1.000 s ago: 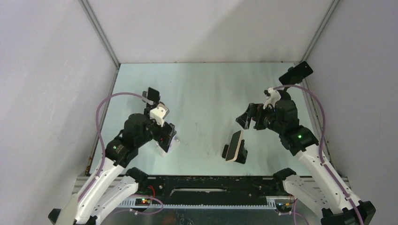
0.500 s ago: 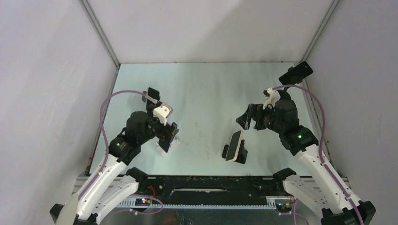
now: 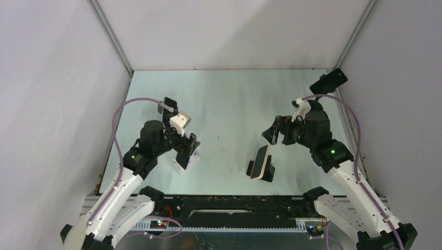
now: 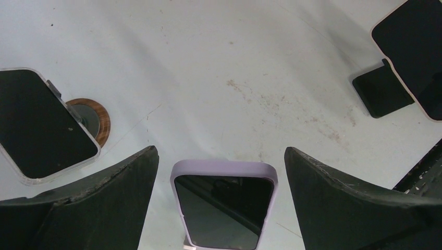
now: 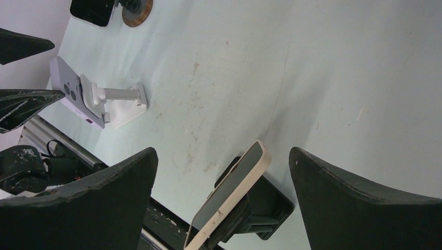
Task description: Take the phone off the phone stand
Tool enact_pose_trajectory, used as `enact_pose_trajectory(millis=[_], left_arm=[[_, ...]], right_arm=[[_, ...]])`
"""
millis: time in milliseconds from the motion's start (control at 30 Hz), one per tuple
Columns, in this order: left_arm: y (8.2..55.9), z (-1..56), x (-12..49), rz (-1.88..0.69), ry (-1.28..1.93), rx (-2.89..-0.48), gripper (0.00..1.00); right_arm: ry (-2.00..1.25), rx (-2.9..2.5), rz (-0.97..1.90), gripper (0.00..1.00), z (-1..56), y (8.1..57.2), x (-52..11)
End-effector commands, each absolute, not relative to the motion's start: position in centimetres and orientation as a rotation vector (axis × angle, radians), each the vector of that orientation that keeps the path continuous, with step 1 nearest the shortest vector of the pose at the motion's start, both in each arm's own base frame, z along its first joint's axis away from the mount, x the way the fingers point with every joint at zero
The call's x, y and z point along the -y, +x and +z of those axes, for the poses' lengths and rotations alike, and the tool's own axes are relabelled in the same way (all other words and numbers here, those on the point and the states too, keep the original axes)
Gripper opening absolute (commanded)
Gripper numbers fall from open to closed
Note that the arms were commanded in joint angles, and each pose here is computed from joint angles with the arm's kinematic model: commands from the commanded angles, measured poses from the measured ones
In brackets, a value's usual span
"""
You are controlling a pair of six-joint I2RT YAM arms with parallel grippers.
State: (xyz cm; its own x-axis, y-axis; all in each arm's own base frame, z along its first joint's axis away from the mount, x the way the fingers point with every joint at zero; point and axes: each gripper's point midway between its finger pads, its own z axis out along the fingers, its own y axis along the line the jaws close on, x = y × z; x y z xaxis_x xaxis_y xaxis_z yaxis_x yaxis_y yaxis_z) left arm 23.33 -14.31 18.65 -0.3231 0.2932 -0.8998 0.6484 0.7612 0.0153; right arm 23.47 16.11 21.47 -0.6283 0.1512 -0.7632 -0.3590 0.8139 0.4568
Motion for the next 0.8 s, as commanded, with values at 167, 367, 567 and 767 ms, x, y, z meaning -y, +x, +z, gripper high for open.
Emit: enact_pose_trajectory(millis=[167, 367, 567, 767], left_arm=[[23.9, 18.3, 14.9, -0.473, 0.681, -1.911, 0.98], [23.9, 17.3, 14.5, -0.464, 0.640, -1.949, 0.98], [23.7, 16.5, 13.9, -0.435, 0.653, -2.006, 0.98], [23.5, 15.7, 13.9, -0.435, 0.681, -2.061, 0.98]], right_arm=[[-0.182, -2.103, 0.742, 1.00, 22.1, 23.7, -16.3], [-0.183, -2.111, 0.736, 1.00, 21.9, 23.7, -16.2], [-0.186, -2.123, 0.719, 1.00, 21.6, 23.7, -16.0], [-0.189, -2.132, 0.715, 1.00, 21.4, 23.7, -16.0]])
